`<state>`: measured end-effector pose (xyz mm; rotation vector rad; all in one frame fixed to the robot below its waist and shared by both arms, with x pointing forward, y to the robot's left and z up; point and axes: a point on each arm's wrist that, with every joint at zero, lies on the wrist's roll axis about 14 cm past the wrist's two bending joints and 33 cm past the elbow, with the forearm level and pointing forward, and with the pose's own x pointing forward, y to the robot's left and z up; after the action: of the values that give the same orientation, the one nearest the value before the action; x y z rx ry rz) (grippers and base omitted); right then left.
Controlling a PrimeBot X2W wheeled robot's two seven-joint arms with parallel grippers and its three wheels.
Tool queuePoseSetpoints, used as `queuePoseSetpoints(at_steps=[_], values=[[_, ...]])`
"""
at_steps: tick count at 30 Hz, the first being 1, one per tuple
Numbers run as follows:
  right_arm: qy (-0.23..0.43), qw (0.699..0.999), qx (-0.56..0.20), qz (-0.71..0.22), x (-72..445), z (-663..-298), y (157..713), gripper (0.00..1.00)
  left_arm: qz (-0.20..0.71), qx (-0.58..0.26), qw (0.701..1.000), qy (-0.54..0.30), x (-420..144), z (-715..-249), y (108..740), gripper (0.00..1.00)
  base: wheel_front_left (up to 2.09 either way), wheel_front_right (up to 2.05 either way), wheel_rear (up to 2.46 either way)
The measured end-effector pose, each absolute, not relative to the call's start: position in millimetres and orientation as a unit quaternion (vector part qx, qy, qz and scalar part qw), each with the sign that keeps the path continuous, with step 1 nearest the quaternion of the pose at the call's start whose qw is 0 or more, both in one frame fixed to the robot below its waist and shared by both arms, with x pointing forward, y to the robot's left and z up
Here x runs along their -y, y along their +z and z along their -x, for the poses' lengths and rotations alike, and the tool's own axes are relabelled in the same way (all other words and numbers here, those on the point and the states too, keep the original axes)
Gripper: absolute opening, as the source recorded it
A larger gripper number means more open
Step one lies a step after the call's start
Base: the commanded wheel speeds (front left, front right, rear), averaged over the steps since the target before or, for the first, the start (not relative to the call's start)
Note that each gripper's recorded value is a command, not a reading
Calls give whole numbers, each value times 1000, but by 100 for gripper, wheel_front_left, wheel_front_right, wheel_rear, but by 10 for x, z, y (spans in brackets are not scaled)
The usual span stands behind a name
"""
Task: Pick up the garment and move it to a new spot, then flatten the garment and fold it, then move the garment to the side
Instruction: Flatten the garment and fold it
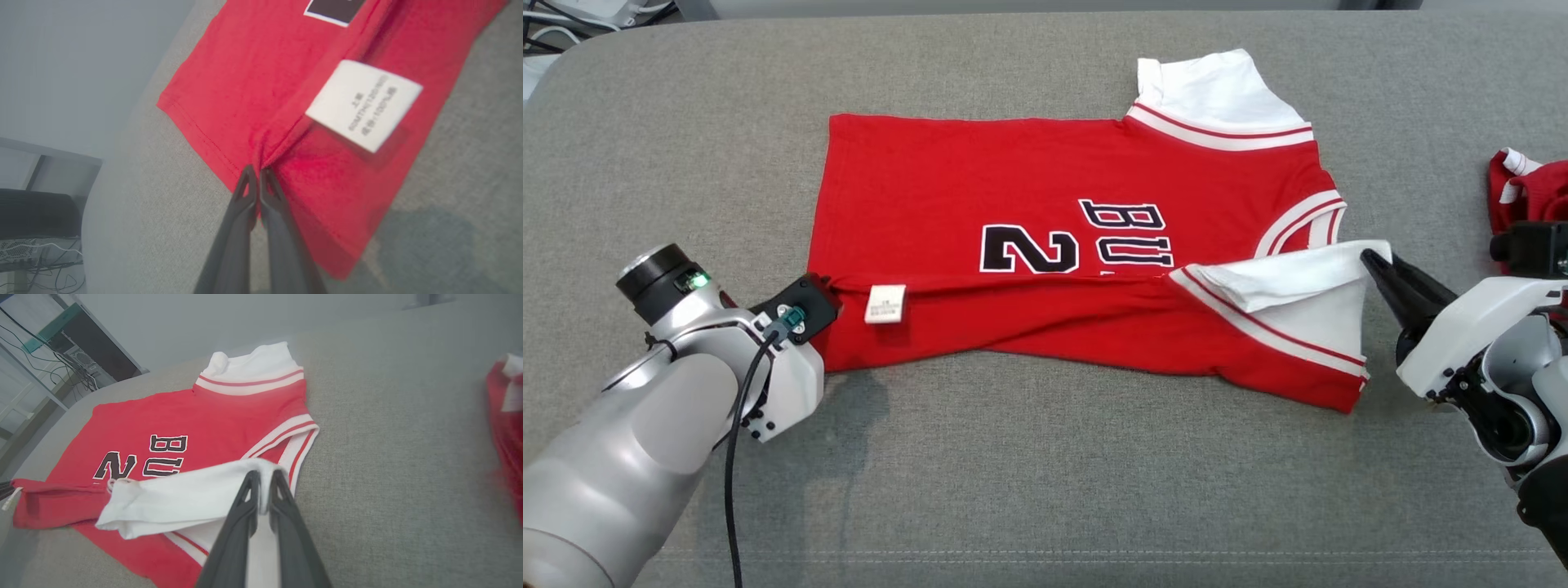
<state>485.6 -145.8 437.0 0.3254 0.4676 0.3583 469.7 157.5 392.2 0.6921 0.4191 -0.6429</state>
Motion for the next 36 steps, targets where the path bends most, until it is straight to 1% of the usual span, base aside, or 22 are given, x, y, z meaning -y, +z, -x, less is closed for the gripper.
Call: queuePoseSetpoints(at_steps=[1, 2, 6, 9, 11, 15, 25, 30, 36], values=[[176, 944, -229, -160, 1458, -4856, 4370, 100, -331, -200, 869, -307, -1575, -4697, 3922, 79, 0, 0, 0], [173, 946, -221, -160, 1474, -4880, 4394, 100, -332, -194, 874, -298, -1591, -4738, 3963, 100, 0, 0, 0], [155, 956, -187, -164, 1558, -4962, 4501, 100, -320, -160, 895, -268, -1570, -4861, 4154, 100, 0, 0, 0], [148, 960, -170, -167, 1598, -4977, 4569, 100, -305, -144, 905, -259, -1545, -4879, 4259, 100, 0, 0, 0], [142, 964, -154, -163, 1641, -4971, 4633, 100, -286, -138, 916, -244, -1580, -4823, 4290, 100, 0, 0, 0], [140, 970, -127, -153, 1677, -4957, 4752, 100, -269, -136, 927, -222, -1653, -4705, 4292, 100, 0, 0, 0], [134, 977, -97, -138, 1707, -4654, 4744, 100, -195, -133, 958, -161, -1743, -4369, 4299, 100, 0, 0, 0], [135, 981, -84, -107, 1727, -4513, 4736, 100, -168, -136, 967, -136, -1802, -4200, 4268, 100, 0, 0, 0], [119, 984, -78, -104, 1771, -4398, 4680, 100, -131, -136, 975, -117, -1757, -4091, 4230, 100, 0, 0, 0]])
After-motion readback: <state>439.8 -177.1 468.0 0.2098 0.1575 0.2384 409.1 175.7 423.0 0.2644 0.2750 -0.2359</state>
